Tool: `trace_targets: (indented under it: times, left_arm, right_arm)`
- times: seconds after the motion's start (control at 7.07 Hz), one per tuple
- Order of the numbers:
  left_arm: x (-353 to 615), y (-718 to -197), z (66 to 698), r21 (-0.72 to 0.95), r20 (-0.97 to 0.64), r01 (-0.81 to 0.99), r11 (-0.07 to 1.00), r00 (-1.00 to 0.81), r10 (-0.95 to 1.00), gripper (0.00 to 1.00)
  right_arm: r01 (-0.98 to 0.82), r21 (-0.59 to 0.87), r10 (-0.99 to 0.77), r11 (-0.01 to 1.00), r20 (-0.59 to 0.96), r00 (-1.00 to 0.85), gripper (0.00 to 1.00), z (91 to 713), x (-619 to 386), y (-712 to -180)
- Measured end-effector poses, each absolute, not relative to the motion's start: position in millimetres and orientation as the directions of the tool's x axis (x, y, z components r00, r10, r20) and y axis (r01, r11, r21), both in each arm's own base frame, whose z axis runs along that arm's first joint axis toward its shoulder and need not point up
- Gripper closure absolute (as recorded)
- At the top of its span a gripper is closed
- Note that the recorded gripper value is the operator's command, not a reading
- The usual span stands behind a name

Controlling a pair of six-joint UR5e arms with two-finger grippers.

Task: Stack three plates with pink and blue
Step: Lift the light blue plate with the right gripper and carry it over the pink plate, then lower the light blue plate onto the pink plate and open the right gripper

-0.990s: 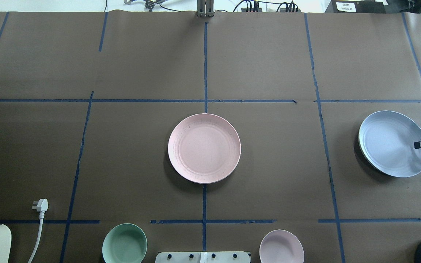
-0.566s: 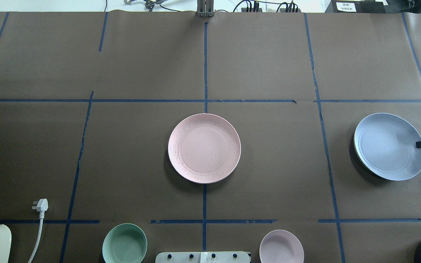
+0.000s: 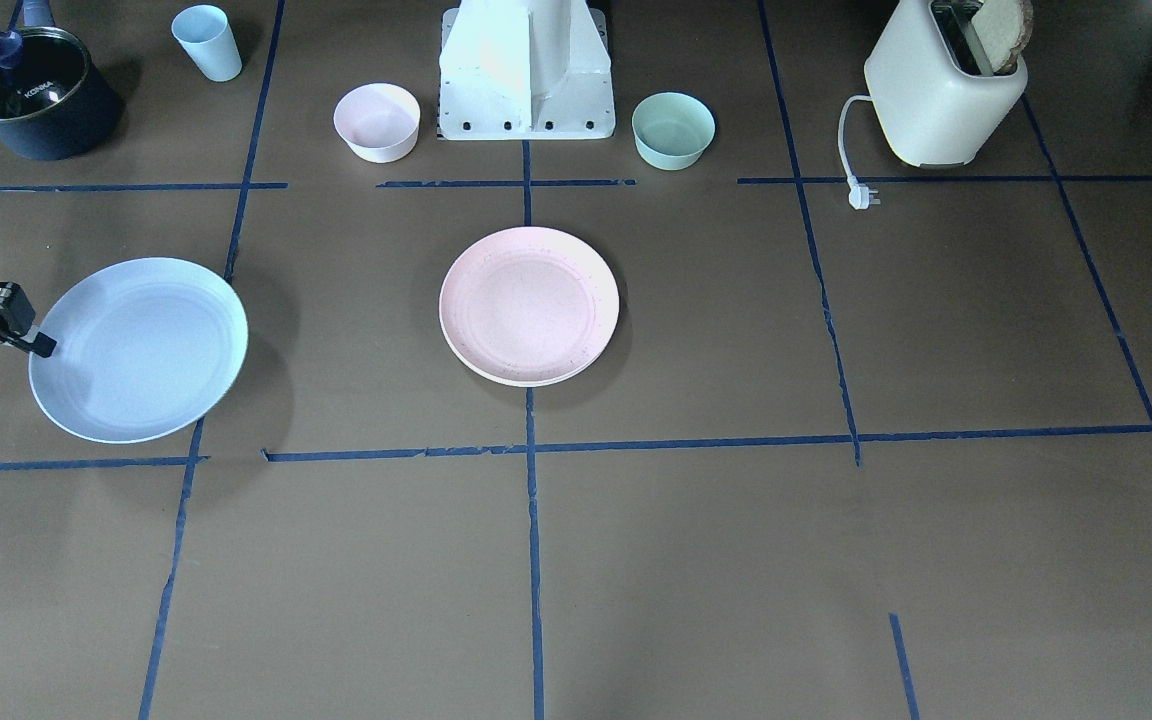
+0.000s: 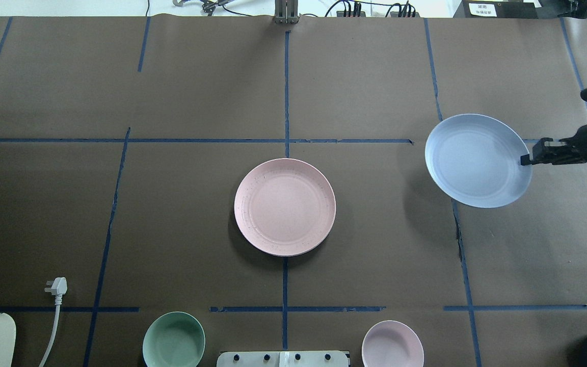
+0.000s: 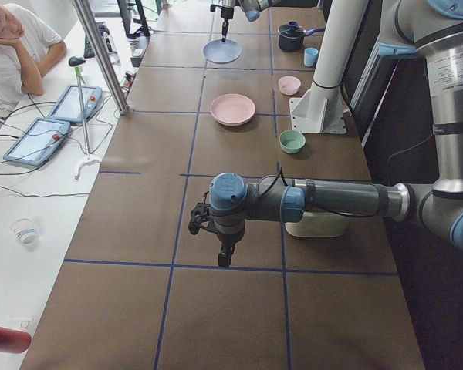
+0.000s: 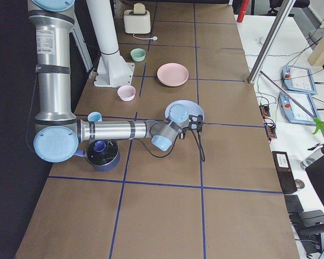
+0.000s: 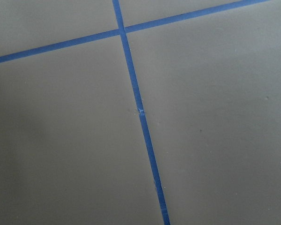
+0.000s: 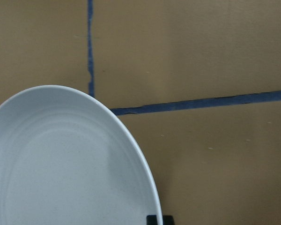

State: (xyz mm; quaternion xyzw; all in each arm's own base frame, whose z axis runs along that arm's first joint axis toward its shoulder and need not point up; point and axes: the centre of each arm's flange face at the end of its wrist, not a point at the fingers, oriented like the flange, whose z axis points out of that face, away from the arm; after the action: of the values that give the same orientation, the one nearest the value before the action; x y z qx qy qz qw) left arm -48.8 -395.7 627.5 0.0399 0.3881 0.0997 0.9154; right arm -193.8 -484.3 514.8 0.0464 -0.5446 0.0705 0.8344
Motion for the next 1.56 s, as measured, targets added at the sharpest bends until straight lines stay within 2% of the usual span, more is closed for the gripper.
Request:
trace_targets:
  times: [0.28, 0.57, 0.85, 1.13, 1.27, 1.41, 1.56]
  left_arm:
    - [-49.1, -392.8, 632.1, 0.13, -0.706, -0.144, 0.981, 0.681, 0.194, 0.0]
    - [-49.4, -388.0, 636.3, 0.086, -0.712, -0.11, 0.99, 0.688, 0.139, 0.0]
    - [-49.3, -386.6, 637.2, 0.074, -0.714, -0.1, 0.992, 0.689, 0.122, 0.0]
    - [-49.3, -386.3, 637.4, 0.072, -0.715, -0.098, 0.993, 0.689, 0.12, 0.0]
    - [-49.3, -386.3, 637.4, 0.07, -0.715, -0.098, 0.993, 0.689, 0.118, 0.0]
    - [-49.3, -386.4, 637.4, 0.07, -0.715, -0.097, 0.993, 0.689, 0.118, 0.0]
    - [-49.3, -386.7, 637.1, 0.07, -0.715, -0.097, 0.993, 0.689, 0.118, 0.0]
  right_arm:
    - [-0.17, -0.087, 0.144, 0.982, 0.923, 0.357, 1.0, 397.0, -252.6, -490.3]
    - [-0.194, -0.132, 0.194, 0.972, 0.918, 0.346, 1.0, 324.1, -343.8, -472.6]
    - [-0.212, -0.123, 0.202, 0.969, 0.892, 0.404, 1.0, 282.1, -431.8, -440.0]
    - [-0.2, -0.095, 0.176, 0.975, 0.879, 0.442, 1.0, 273.8, -477.3, -406.1]
    - [-0.193, -0.087, 0.168, 0.977, 0.876, 0.453, 0.63, 275.6, -487.6, -395.6]
    - [-0.195, -0.085, 0.168, 0.977, 0.873, 0.457, 0.01, 276.6, -494.1, -389.5]
    - [-0.208, -0.098, 0.185, 0.973, 0.87, 0.457, 0.0, 277.3, -499.7, -385.7]
